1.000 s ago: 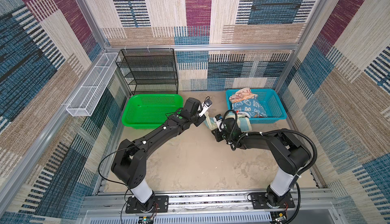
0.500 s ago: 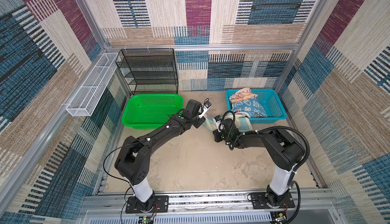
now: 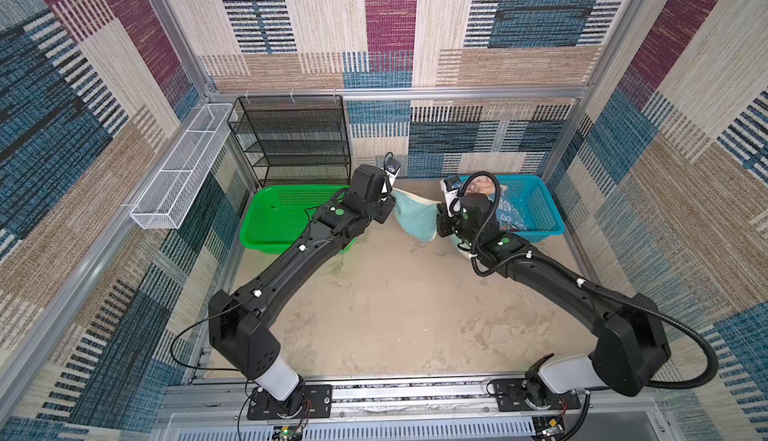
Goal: Fold and stack the towels
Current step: 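Lift the pale yellow towel by two corners with both grippers, spreading it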
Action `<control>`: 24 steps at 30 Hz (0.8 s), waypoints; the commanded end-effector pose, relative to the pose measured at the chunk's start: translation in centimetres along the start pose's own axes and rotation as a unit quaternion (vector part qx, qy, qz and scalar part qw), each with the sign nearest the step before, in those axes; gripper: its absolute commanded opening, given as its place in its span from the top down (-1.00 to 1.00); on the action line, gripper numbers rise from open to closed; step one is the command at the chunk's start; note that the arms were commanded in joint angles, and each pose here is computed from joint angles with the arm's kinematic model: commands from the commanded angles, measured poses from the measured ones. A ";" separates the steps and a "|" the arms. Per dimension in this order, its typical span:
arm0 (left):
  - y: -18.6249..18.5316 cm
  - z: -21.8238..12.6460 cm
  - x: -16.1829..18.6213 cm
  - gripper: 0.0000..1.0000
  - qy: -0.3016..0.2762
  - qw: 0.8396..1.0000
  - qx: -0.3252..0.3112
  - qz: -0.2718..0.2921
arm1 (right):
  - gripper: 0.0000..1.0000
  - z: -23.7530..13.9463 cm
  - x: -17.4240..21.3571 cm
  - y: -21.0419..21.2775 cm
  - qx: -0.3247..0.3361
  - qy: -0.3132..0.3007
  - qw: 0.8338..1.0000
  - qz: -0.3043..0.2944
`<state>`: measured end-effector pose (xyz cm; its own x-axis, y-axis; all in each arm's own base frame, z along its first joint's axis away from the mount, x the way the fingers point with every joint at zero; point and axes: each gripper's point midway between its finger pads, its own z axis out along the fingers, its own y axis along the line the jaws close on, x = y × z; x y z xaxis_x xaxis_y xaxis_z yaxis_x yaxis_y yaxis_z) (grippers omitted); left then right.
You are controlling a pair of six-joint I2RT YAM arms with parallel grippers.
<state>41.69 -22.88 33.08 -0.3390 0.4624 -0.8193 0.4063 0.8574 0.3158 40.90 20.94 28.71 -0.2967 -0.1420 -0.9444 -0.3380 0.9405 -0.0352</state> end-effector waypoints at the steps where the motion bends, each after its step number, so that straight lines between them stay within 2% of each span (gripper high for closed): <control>1: 0.8 -2.6 -0.7 1.00 0.008 1.000 0.005 -0.027 | 1.00 -2.1 -2.8 -1.6 0.037 -0.012 0.999 -0.037; 3: 1.4 -4.1 -1.9 1.00 -0.004 0.999 0.005 -0.035 | 1.00 -3.4 -4.8 -1.5 0.028 -0.031 0.998 -0.053; 7: 2.6 -7.1 -3.8 1.00 -0.031 0.998 0.005 -0.046 | 1.00 -7.3 -7.8 0.5 -0.045 -0.066 0.993 -0.086; 10: 3.0 -8.4 -4.4 1.00 -0.046 0.998 0.008 -0.051 | 1.00 -10.5 -8.4 2.2 -0.110 -0.085 0.986 -0.093; 13: 2.7 -8.9 -4.1 1.00 -0.048 0.997 0.020 -0.056 | 1.00 -12.1 -7.6 3.2 -0.150 -0.089 0.981 -0.082; 18: 2.6 -9.6 -3.3 1.00 -0.039 0.997 0.024 -0.063 | 1.00 -14.1 -8.6 1.3 -0.109 -0.116 0.986 -0.046; 21: 3.3 -11.7 -4.6 1.00 -0.067 0.995 0.026 -0.072 | 1.00 -16.5 -11.6 -0.2 -0.078 -0.160 0.984 -0.029; 24: 3.4 -14.6 -6.4 1.00 -0.109 0.989 0.056 -0.081 | 1.00 -19.4 -14.4 -0.3 -0.086 -0.203 0.975 -0.025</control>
<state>33.51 -21.99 43.88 -0.2338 0.3162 -0.9194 0.5366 0.8305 0.1492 28.51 19.07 44.72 0.0174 -0.0981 -0.9950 -0.5865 0.8050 -0.0896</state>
